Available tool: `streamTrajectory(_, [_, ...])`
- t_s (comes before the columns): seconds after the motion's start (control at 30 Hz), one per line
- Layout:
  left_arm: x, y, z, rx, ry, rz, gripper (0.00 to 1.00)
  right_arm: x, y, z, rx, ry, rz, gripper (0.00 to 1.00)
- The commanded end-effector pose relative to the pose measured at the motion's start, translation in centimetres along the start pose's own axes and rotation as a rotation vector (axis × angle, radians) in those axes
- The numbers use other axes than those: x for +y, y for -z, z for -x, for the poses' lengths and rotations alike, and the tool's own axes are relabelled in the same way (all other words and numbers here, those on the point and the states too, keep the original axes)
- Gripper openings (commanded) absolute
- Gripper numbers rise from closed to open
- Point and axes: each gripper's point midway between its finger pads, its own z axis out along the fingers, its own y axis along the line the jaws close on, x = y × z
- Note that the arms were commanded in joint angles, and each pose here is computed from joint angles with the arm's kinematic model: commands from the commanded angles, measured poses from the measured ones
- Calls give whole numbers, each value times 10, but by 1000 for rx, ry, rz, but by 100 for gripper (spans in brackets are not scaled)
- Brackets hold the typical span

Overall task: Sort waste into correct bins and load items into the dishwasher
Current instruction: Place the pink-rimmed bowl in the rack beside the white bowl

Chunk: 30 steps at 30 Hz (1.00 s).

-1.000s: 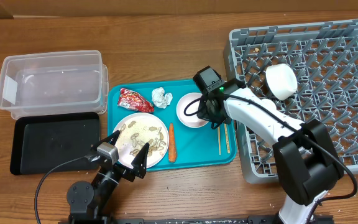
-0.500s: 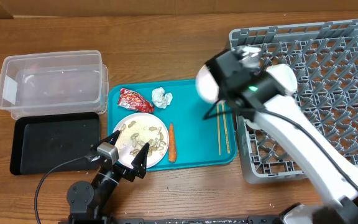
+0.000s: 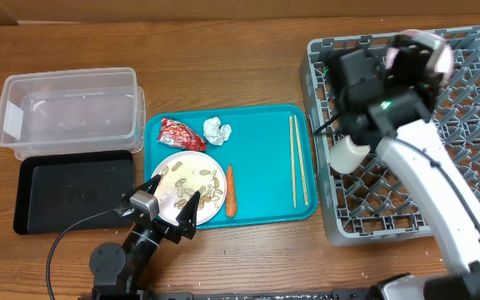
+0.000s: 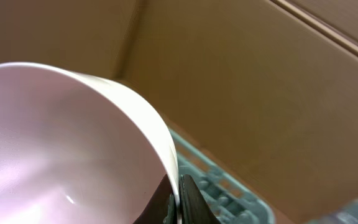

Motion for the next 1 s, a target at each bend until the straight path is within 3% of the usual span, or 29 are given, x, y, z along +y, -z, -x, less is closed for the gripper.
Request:
streamTrajectory(0.0, [0, 1, 1, -6, 10, -1, 100, -14, -39, -11, 30, 18, -147, 4])
streamTrajectory(0.17, [0, 1, 1, -6, 10, -1, 100, 1, -83, -41, 175, 104, -133, 4])
streamTrajectory(0.4, [0, 1, 1, -7, 10, -1, 100, 34, -115, -68, 228, 200, -134, 4])
streamTrajectory(0.7, [0, 1, 1, -6, 10, -1, 100, 61, -130, -105, 250, 367, -184, 4])
streamTrajectory(0.97, [0, 1, 1, -6, 10, -1, 100, 84, -110, -108, 230, 407, -121, 4])
